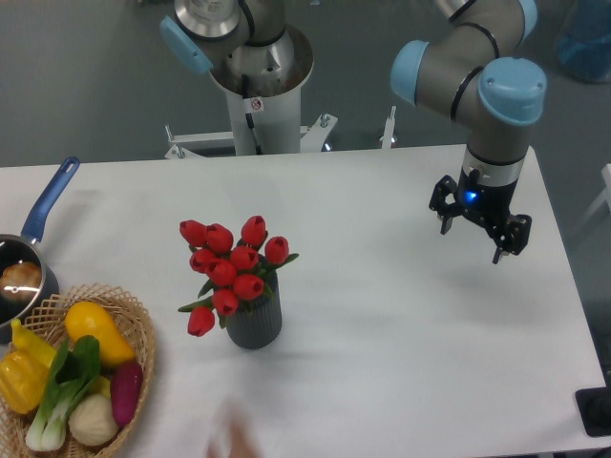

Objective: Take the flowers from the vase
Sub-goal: 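Move the open gripper toward the red tulip stems above the grey vase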

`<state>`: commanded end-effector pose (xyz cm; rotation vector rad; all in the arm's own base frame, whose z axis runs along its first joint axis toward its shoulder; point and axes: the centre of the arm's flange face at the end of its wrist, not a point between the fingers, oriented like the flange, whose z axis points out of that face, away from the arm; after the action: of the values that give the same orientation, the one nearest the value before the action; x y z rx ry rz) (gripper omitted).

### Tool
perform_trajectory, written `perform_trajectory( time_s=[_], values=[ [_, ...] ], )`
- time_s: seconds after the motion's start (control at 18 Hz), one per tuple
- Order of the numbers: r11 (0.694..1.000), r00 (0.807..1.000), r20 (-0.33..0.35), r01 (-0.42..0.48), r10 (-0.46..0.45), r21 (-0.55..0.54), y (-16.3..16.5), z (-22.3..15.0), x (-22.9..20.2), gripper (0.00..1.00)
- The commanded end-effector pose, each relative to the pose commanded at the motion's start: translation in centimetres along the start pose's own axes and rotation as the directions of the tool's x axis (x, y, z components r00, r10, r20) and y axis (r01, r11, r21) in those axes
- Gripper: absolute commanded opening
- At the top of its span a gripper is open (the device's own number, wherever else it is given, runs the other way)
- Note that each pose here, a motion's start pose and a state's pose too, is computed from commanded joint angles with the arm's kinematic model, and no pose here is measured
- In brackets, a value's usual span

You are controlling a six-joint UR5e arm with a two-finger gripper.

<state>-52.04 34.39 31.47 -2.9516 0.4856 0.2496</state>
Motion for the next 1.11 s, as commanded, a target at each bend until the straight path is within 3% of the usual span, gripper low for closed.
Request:
perform_trajectory(
  time_s=[0.33, 0.61, 0.89, 1.11],
  values=[
    [1.000, 1.000, -0.010, -0.028, 0.028, 0.010, -1.8, 0.2, 1.1, 1.00],
    [0.996, 0.999, -0.032, -0.032, 0.035, 0.089, -3.4, -0.5, 5.4, 1.00],
    [0.937, 0.996, -0.085, 0.051, -0.023, 0.346, -6.7, -2.0, 9.4, 1.00],
    [0.881, 0.994, -0.112, 0.053, 0.001, 0.471, -8.9, -3.0, 11.1, 1.00]
  ],
)
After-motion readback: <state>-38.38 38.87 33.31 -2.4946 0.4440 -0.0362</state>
